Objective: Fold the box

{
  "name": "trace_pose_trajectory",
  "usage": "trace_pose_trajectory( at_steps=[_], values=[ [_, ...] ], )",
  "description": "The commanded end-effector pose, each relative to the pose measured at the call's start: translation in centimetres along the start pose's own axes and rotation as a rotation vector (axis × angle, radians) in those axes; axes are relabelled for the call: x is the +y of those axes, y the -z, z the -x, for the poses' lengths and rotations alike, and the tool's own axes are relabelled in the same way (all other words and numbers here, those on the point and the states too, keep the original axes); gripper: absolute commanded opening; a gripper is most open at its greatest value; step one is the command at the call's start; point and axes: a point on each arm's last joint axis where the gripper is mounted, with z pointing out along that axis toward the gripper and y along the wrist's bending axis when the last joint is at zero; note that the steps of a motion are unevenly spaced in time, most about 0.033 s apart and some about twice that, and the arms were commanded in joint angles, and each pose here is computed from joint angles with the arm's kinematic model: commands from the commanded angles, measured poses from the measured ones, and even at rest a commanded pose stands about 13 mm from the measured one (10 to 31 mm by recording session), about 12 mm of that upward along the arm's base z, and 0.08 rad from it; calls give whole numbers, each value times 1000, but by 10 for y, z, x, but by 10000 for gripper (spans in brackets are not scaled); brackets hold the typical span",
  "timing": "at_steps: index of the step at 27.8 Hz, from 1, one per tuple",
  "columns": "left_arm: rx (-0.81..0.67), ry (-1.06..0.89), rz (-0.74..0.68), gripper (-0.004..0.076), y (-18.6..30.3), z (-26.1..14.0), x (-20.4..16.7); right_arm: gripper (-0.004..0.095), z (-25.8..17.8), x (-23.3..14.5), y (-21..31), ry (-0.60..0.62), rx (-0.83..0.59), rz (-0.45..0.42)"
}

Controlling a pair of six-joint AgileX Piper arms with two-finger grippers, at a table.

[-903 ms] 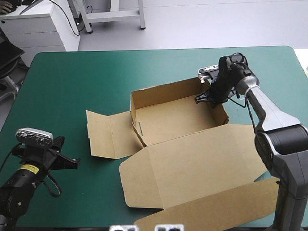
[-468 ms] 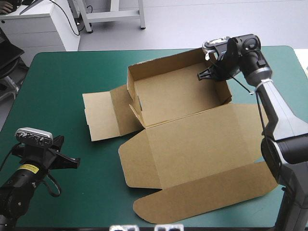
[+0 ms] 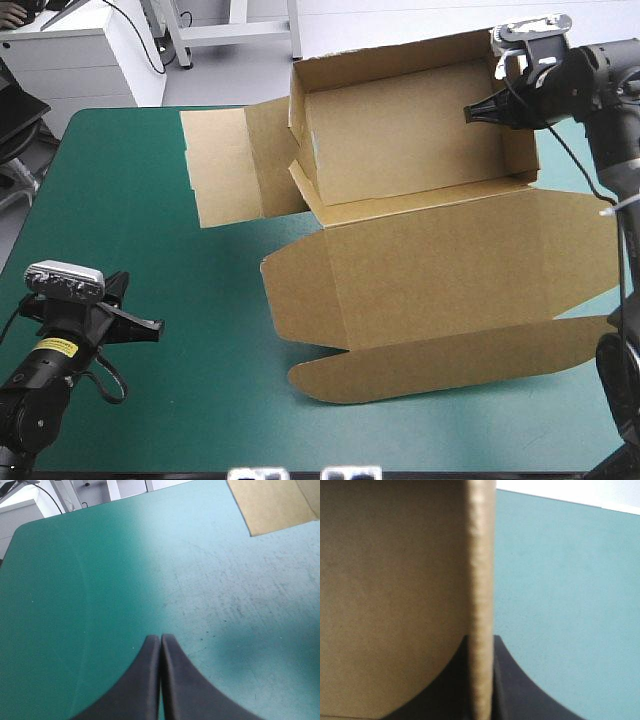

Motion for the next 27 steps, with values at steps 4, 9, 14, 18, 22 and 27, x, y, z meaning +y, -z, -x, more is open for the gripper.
trace_pose_trajectory(
  at_steps=[4,9,14,18,22,27],
  values=[
    [-122,51,48,-8,-2,18,7,-18,1,-6,68,-19,-146,-12],
    [-116,68,51,-8,-16,31,11,-18,1,-5,70,-22,-150,-3],
    [-150,66,53,-8,-27,72,20,-18,1,-3,70,-22,-152,24],
    [-131,58,42,-8,-43,105,28,-18,1,-1,70,-22,-153,40],
    [-44,54,8,-8,-72,123,33,-18,1,-1,71,-21,-155,43],
    [76,202,20,-8,-126,118,70,-18,0,-1,75,-1,-163,48]
  ],
)
